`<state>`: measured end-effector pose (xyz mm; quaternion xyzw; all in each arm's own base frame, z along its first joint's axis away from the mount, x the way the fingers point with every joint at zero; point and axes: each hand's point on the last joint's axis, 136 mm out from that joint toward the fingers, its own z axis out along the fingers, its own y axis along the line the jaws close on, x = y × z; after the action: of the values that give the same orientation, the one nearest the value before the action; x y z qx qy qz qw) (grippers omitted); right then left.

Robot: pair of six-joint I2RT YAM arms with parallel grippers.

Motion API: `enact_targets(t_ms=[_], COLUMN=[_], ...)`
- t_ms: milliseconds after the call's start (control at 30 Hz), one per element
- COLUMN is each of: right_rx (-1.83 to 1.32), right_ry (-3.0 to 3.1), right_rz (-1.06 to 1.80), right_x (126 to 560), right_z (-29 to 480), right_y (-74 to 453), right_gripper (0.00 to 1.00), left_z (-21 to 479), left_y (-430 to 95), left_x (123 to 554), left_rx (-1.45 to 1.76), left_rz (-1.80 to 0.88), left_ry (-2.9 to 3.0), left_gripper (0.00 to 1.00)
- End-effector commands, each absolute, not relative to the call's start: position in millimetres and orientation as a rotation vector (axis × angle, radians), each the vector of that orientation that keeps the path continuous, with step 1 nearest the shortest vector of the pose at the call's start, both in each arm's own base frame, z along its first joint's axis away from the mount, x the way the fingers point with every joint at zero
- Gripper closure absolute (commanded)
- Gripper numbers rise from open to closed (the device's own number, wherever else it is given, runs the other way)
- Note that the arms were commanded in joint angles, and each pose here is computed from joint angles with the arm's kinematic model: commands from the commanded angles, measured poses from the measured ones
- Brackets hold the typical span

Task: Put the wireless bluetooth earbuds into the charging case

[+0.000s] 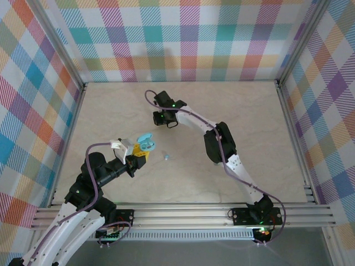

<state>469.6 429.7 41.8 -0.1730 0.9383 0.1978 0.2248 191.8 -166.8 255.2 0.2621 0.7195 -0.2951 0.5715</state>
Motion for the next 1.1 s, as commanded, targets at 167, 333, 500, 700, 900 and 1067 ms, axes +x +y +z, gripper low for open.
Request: enact_targets(t_ms=[167, 333, 500, 700, 900, 1067], right_rx=[-0.490, -0.540, -0.474, -0.435, -0.459, -0.457], right_ry=[2.607, 2.645, 2.676, 2.651, 2.629, 2.593], right_rz=[0.615, 0.576, 0.574, 0.626, 0.640, 0.678], right_x=[445.6, 416.9, 391.9, 371.8, 352.1, 331.5], right_z=[79.4, 78.4, 86.9, 116.9, 148.6, 176.2], right_y=[390.0, 357.6, 318.8, 304.6, 293.0, 282.0], right_gripper=[0.80, 0.81, 0.82, 0.82, 0.82, 0.82], left_z=[289.1, 292.0, 281.7, 279.8, 264.7, 263.2], left_y=[-164.0, -172.6, -179.9, -188.1, -195.1, -194.9], left_x=[190.2, 191.7, 195.5, 202.3, 208.1, 213.9], left_rx=[0.676, 0.720, 0.754, 0.764, 0.808, 0.784], left_rz=[-0.609, -0.634, -0.650, -0.669, -0.671, -0.661], left_ry=[1.611, 1.619, 1.630, 1.591, 1.626, 1.617], left_gripper=[1.00, 1.00, 1.00, 1.00, 1.00, 1.00])
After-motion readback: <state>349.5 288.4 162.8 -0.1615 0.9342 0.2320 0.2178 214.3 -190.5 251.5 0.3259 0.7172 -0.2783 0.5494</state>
